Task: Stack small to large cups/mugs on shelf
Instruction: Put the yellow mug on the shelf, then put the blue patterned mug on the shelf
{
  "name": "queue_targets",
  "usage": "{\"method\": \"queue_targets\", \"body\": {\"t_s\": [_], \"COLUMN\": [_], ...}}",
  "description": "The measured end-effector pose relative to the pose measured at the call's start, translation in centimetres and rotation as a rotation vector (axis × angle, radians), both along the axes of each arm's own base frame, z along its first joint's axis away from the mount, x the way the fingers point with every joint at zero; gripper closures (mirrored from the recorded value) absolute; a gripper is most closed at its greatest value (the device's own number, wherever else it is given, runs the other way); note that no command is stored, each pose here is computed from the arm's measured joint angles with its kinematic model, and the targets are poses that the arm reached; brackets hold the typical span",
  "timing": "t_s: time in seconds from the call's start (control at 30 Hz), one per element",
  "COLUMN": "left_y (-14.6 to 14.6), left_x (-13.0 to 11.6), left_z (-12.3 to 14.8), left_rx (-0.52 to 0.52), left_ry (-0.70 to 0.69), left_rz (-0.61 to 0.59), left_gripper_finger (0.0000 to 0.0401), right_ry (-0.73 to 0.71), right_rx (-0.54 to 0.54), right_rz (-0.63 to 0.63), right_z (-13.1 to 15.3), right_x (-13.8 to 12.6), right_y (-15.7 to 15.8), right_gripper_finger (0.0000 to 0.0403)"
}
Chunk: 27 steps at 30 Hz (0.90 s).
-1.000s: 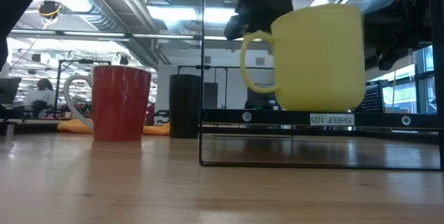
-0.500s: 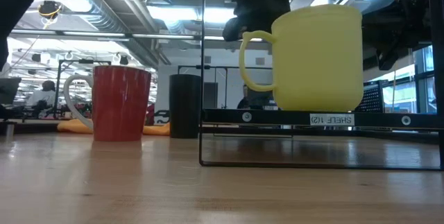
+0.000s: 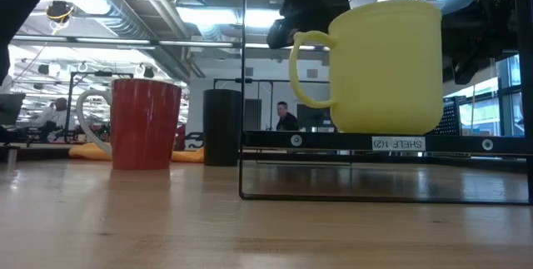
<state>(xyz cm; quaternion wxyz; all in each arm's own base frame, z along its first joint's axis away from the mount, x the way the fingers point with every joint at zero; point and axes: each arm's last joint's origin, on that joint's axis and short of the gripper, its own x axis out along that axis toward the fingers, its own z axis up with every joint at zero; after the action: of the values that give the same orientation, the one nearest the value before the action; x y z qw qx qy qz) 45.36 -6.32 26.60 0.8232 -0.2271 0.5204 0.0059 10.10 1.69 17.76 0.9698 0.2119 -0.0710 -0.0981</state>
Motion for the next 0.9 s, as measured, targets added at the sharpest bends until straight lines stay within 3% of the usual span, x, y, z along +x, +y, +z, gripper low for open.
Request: {"method": "queue_targets", "body": {"t_s": [0.27, 0.47, 0.7, 0.9], "left_y": [1.0, 2.6, 4.3, 4.7], "left_x": [-0.8, -2.4, -5.2, -6.0], "left_z": [2.4, 5.5, 8.5, 9.1], "left_rx": [0.025, 0.123, 0.188, 0.185], "left_ry": [-0.060, -0.130, -0.116, -0.102], "left_rz": [0.035, 0.101, 0.168, 0.171], "left_gripper_finger": [0.0343, 0.0345, 0.0343, 0.0342], "right_ry": [0.000, 0.000, 0.000, 0.000], "right_rx": [0.000, 0.000, 0.000, 0.000], "right_rz": [0.000, 0.000, 0.000, 0.000], "right_z": [0.0, 0.0, 0.0, 0.0], "right_x": [0.0, 0.0, 0.0, 0.0], "right_y": [0.0, 0.0, 0.0, 0.0], "right_gripper_finger": [0.0298, 0.0298, 0.0298, 0.0298]}}
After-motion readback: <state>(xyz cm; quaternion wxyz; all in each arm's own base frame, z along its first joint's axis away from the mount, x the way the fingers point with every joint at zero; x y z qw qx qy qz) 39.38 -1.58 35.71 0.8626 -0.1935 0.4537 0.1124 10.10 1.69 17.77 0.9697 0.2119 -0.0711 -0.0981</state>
